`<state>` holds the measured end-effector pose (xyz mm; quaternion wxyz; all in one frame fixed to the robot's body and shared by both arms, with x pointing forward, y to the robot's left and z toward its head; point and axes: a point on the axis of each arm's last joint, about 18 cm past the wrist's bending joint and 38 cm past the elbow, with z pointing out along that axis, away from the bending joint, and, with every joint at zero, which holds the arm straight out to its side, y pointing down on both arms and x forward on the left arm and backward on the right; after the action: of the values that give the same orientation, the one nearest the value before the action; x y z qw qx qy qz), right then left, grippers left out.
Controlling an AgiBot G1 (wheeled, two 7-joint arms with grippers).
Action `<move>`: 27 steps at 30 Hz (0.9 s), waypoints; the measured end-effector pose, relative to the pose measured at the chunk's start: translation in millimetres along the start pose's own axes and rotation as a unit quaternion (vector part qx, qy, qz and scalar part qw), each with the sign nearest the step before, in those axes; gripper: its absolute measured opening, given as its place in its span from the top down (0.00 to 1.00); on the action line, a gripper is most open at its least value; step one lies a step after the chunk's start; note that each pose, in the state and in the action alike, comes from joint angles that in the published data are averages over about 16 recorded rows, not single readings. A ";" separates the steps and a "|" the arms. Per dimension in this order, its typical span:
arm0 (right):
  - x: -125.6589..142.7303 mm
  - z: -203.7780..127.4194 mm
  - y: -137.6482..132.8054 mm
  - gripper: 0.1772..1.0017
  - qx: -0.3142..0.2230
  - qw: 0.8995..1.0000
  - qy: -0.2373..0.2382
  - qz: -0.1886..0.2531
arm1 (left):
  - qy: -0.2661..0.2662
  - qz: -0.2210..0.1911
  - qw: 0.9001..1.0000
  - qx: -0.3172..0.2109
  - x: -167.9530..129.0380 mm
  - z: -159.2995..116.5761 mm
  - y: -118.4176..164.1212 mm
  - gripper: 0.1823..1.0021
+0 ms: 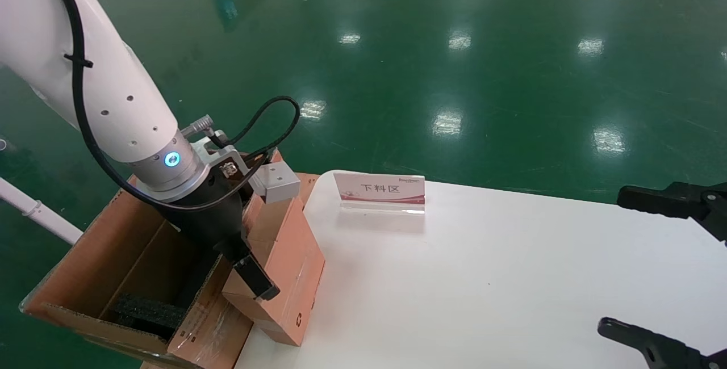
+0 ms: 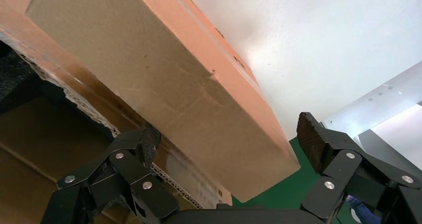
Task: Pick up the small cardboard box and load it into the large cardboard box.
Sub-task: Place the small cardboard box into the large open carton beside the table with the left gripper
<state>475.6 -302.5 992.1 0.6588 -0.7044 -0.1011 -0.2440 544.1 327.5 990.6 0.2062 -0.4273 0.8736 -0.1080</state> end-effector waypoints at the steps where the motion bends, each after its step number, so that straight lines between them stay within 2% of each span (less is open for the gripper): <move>1: 0.0 0.0 0.0 0.00 0.000 1.000 0.000 0.000 | 0.001 0.000 1.000 0.000 0.3 0.2 0.0 0.00; 15: 0.0 0.0 0.0 0.01 0.000 1.000 0.000 0.000 | 0.000 0.000 1.000 0.001 0.1 -0.1 -0.2 0.02; 21: 0.0 0.0 0.0 0.05 0.000 1.000 0.000 0.000 | -0.001 0.000 1.000 0.001 -0.3 -0.5 -0.2 0.07; 27: 0.0 0.0 0.0 0.13 0.000 1.000 0.000 0.000 | -0.001 0.000 1.000 0.001 -0.5 -0.7 -0.1 0.16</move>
<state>475.7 -302.5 992.1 0.6589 -0.7044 -0.1011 -0.2440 544.2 327.8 991.4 0.2078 -0.4275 0.8732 -0.1080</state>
